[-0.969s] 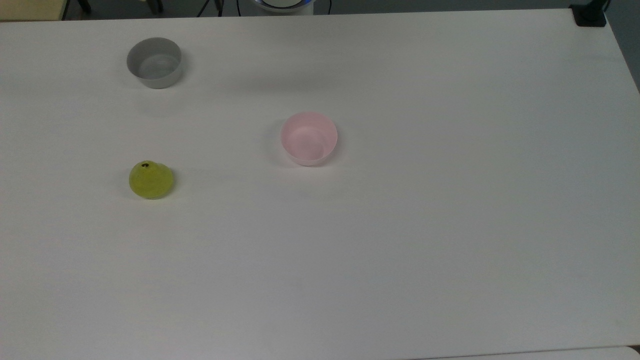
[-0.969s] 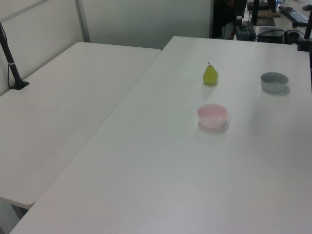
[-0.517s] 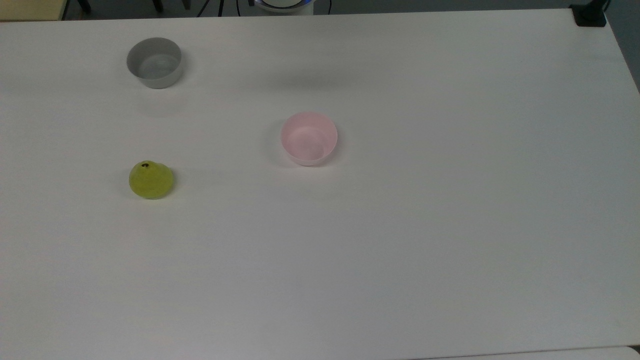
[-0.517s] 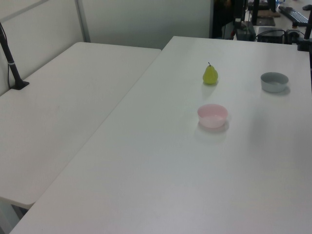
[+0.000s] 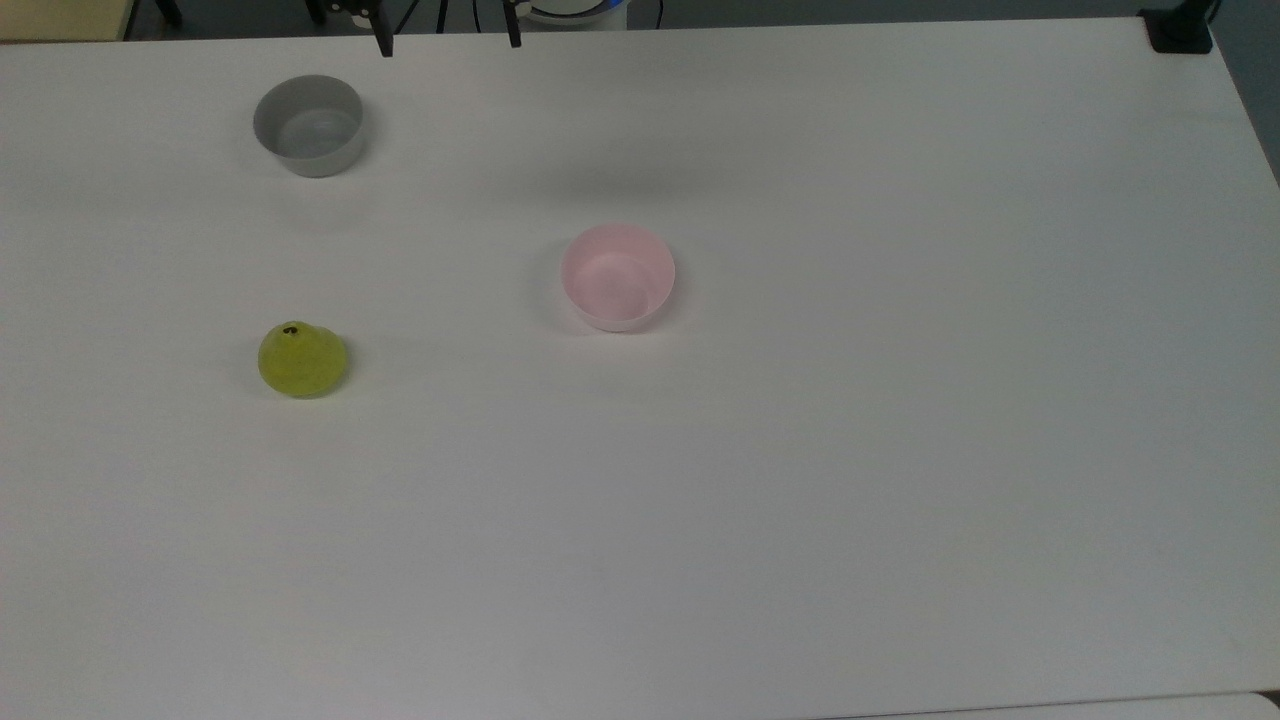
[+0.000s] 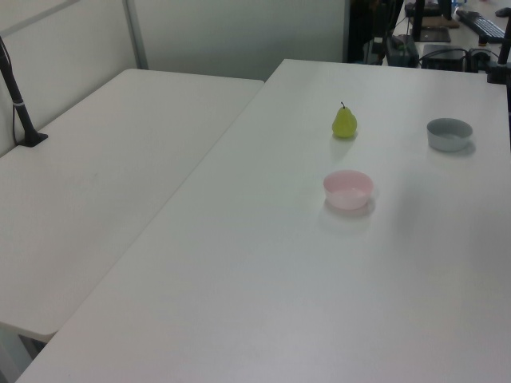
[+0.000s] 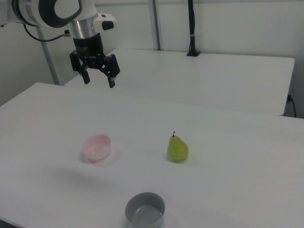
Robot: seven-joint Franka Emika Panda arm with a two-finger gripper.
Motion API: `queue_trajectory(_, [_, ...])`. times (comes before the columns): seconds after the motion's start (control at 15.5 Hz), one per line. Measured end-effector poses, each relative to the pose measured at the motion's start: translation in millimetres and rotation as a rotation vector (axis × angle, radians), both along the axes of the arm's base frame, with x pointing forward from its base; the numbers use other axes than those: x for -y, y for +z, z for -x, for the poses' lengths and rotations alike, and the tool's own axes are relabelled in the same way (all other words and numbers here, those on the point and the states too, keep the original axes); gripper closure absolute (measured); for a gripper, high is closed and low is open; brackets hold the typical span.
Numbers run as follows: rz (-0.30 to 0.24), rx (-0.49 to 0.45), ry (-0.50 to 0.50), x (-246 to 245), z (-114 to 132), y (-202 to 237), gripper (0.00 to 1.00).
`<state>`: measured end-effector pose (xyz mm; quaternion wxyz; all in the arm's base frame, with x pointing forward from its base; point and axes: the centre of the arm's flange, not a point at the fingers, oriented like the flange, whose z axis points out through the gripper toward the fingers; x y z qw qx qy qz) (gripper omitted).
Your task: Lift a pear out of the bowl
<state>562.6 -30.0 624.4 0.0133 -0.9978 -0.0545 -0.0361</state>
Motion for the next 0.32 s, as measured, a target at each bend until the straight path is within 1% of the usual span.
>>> queue_trajectory(0.32, [0.0,-0.002,-0.003,1.5,-0.1,-1.1,0.0])
